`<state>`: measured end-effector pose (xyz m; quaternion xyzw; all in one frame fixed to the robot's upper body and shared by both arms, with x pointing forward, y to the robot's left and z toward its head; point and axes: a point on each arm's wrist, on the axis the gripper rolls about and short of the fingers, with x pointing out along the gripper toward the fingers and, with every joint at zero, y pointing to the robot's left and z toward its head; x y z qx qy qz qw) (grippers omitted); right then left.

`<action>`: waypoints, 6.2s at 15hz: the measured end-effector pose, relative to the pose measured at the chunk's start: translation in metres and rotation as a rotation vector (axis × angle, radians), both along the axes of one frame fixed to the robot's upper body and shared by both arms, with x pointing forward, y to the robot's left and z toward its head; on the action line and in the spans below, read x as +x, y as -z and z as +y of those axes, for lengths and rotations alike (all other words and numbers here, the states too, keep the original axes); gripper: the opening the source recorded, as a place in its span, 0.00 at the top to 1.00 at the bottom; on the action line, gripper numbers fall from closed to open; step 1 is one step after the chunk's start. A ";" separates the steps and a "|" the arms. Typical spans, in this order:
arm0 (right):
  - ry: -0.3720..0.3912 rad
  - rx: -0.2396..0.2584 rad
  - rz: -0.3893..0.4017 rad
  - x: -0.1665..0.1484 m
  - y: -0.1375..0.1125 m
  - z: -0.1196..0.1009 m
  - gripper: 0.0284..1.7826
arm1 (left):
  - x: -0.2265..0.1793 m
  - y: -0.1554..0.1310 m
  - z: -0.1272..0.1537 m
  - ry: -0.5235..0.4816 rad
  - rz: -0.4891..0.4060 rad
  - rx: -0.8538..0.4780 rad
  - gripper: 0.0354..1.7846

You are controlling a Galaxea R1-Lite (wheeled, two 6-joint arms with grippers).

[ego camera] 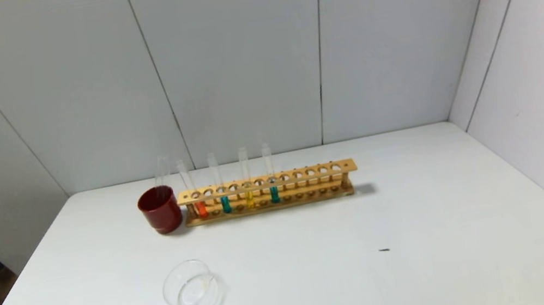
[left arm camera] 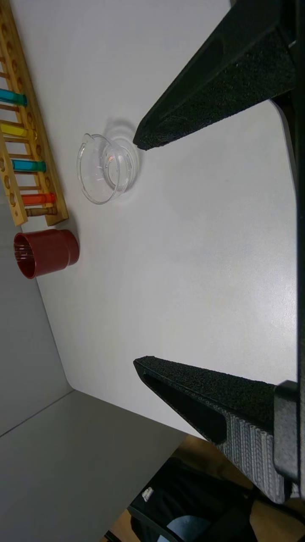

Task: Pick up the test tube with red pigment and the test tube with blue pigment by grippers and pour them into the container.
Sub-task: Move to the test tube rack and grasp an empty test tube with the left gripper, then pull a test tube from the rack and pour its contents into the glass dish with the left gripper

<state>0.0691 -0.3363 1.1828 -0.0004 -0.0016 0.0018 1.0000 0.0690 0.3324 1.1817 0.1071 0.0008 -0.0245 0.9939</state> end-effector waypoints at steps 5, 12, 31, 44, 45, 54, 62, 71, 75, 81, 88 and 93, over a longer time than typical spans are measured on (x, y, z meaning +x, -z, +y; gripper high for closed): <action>0.000 0.000 -0.001 0.000 0.000 0.000 0.02 | 0.000 0.000 0.000 0.002 0.000 0.003 0.04; 0.000 0.000 -0.001 0.000 0.000 0.000 0.02 | -0.005 -0.013 -0.001 0.057 -0.019 -0.032 0.04; 0.000 0.000 -0.001 0.000 0.000 0.000 0.02 | 0.205 -0.149 -0.010 0.339 0.229 -0.185 0.04; 0.000 0.000 -0.001 0.000 0.000 0.000 0.02 | 0.328 -0.063 -0.029 0.390 0.225 -0.218 0.04; 0.000 0.000 -0.001 0.000 0.000 0.000 0.02 | 0.330 -0.059 -0.031 0.395 0.237 -0.218 0.04; 0.000 0.000 -0.001 0.000 0.000 0.000 0.02 | 0.361 -0.033 -0.042 0.389 0.292 -0.222 0.04; 0.000 0.000 -0.001 0.000 0.000 0.000 0.02 | 0.391 -0.021 -0.053 0.388 0.286 -0.215 0.04; 0.000 0.000 -0.001 0.000 0.000 0.000 0.02 | 0.402 -0.014 -0.061 0.403 0.291 -0.212 0.23; 0.000 0.000 -0.001 0.000 0.000 0.000 0.02 | 0.402 -0.010 -0.066 0.401 0.300 -0.207 0.63; 0.000 0.000 -0.001 0.000 0.000 0.000 0.02 | 0.404 -0.004 -0.068 0.402 0.310 -0.205 0.85; 0.000 0.000 -0.001 0.000 0.000 0.000 0.02 | 0.404 -0.005 -0.069 0.403 0.314 -0.203 0.85; 0.000 0.000 -0.001 0.000 0.000 0.000 0.02 | 0.397 -0.033 -0.072 0.415 0.304 -0.201 0.85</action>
